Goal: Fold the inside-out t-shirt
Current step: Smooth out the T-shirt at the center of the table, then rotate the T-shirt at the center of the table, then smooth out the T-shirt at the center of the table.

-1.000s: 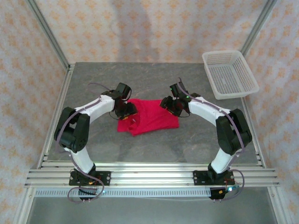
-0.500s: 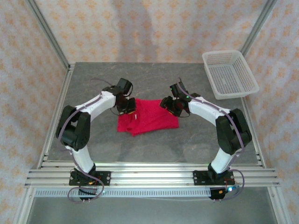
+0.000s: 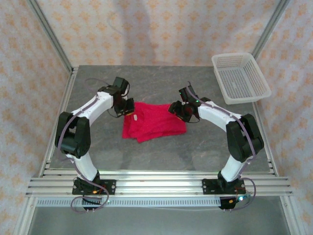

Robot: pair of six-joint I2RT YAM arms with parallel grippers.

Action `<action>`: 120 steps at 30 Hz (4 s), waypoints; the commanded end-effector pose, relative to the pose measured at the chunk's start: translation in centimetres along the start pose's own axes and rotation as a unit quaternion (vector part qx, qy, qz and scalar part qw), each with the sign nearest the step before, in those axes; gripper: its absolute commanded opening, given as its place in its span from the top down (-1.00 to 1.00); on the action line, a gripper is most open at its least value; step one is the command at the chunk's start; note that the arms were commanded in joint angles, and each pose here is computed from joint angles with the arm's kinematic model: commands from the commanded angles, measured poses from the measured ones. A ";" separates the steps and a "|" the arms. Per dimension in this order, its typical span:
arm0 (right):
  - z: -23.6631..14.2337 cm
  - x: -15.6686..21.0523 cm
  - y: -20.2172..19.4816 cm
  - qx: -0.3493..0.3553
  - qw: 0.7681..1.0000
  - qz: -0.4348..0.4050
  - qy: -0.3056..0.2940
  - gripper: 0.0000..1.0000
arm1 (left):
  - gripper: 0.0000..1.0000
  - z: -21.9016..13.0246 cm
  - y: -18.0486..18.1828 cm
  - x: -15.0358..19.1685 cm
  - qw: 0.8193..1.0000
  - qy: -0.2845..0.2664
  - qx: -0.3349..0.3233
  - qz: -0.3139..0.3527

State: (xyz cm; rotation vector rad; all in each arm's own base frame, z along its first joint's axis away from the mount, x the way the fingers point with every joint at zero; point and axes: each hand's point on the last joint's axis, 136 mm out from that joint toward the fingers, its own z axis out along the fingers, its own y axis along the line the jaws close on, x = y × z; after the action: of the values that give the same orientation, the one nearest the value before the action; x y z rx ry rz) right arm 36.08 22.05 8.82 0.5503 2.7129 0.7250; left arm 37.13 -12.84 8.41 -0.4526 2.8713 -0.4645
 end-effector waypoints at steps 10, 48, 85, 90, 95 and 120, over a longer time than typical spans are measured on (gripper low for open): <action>-0.2 -1.1 3.5 -0.019 0.999 -0.030 0.008 -0.18 | -0.32 -1.1 3.3 1.9 0.999 -0.003 -0.048 -0.013; -5.7 2.6 -1.2 -0.027 0.995 -0.035 -0.094 -0.17 | -0.05 0.7 -10.2 -4.4 0.994 -0.025 -0.006 0.107; 0.6 -3.0 -0.4 0.084 0.986 -0.141 -0.024 -0.08 | 0.20 3.8 -7.0 -3.9 0.997 0.017 0.050 0.064; 1.1 -1.8 -2.2 0.115 0.986 -0.119 0.000 -0.08 | 0.20 4.7 -7.7 -4.4 0.996 0.024 0.062 0.063; 2.1 -1.2 -2.3 0.103 0.989 -0.107 0.011 -0.08 | 0.20 5.7 -8.8 -5.3 0.995 0.028 0.076 0.061; -3.4 -2.9 -0.7 0.103 0.985 -0.128 -0.044 0.94 | 0.61 0.4 -13.6 -6.9 0.991 -0.036 0.065 0.113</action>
State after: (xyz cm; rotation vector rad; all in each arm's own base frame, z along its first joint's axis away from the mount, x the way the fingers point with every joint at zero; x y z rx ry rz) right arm 38.17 20.86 12.02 0.2533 2.7095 0.4659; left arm 47.39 -22.38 9.58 -0.1820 2.8243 -0.5899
